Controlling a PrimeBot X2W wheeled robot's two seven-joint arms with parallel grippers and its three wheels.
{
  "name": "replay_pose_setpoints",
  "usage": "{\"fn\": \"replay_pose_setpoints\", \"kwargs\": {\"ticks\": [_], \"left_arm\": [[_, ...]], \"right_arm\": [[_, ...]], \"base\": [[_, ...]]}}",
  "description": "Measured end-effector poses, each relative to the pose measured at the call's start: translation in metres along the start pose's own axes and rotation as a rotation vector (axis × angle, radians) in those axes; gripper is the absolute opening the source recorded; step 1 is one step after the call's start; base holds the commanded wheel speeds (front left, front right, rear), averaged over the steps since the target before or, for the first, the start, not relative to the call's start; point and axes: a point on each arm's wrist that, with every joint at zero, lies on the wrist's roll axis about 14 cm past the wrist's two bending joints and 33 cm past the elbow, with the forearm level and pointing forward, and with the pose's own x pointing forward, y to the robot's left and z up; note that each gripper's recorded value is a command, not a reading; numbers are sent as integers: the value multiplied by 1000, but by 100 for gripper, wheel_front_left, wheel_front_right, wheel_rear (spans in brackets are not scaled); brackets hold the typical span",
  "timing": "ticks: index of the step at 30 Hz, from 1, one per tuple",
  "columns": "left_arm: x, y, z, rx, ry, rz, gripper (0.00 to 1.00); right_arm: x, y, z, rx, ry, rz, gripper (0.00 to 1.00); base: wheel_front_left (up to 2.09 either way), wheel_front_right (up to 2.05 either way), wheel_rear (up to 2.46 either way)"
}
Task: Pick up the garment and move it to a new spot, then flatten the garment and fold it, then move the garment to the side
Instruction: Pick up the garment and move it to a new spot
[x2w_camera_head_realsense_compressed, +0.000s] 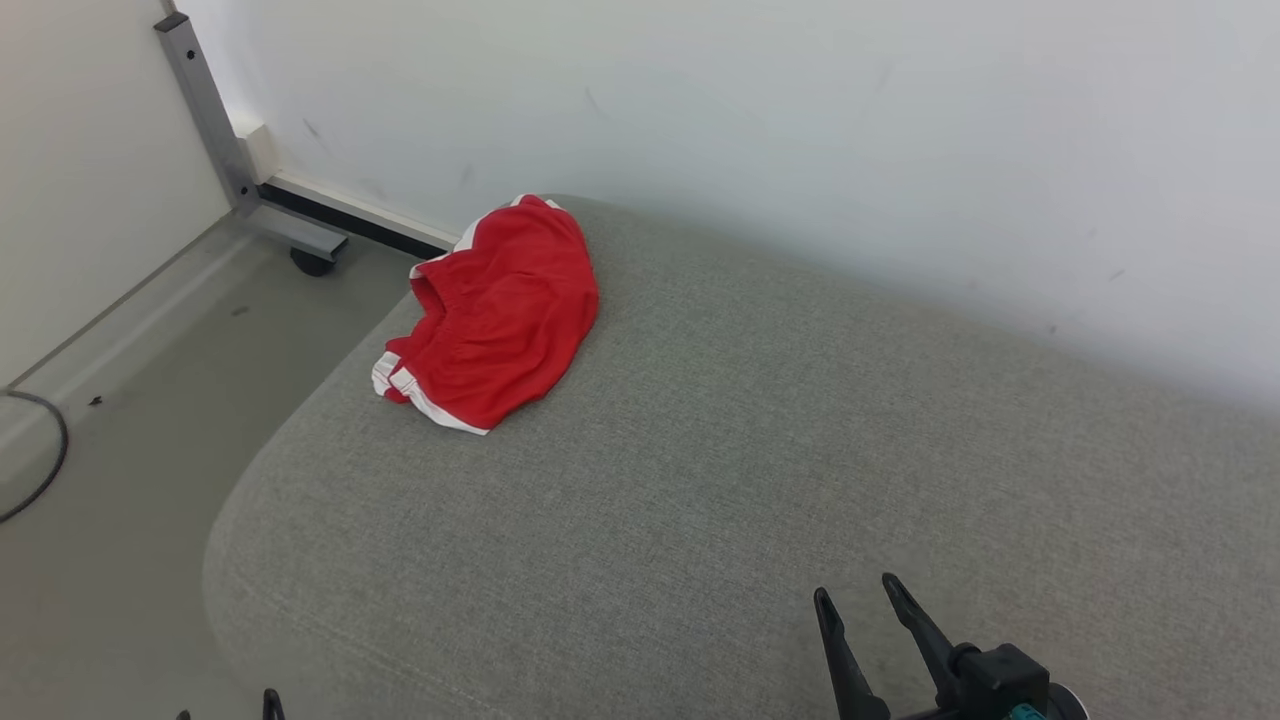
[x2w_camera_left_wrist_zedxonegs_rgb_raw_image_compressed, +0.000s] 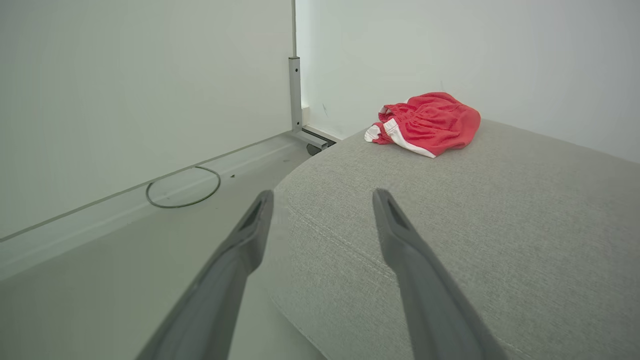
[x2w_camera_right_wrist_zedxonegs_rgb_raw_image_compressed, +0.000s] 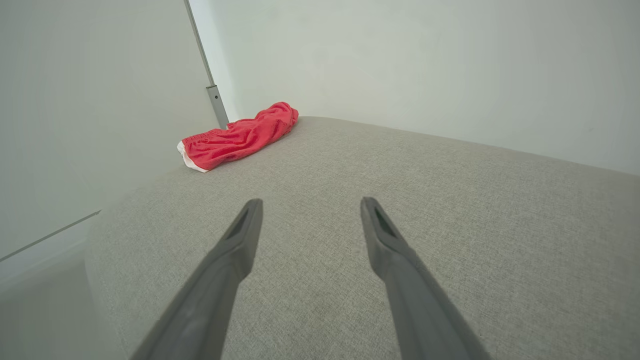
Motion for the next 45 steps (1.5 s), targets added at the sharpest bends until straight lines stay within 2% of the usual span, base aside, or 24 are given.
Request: {"fn": "replay_pose_setpoints", "kwargs": {"ticks": [10, 16, 27, 31, 35, 37, 41, 45], "left_arm": [[-3, 10, 1, -3, 2, 47, 100], [9, 0, 3, -15, -3, 10, 100], [99, -46, 39, -33, -74, -115, 100], [136, -56, 41, -69, -39, -112, 100], [171, -77, 27, -114, 65, -128, 100], [185, -89, 18, -95, 116, -155, 100], [227, -104, 31, -68, 109, -165, 100], [250, -119, 3, -49, 230, -167, 100]], "right_arm": [[7, 7, -7, 7, 18, 28, 100], [5, 1, -12, 13, 30, 10, 100], [7, -17, -16, -11, 60, -20, 100], [4, -35, -13, -19, 62, -56, 100], [-5, -61, -15, -33, 80, -107, 100], [-11, -74, -17, -37, 92, -137, 100], [-19, -97, -19, -37, 108, -190, 100], [-28, -112, -24, -30, 127, -231, 100]], "base": [[0, 0, 0], [0, 0, 0], [0, 0, 0], [0, 0, 0], [0, 0, 0], [0, 0, 0], [0, 0, 0], [0, 0, 0]]}}
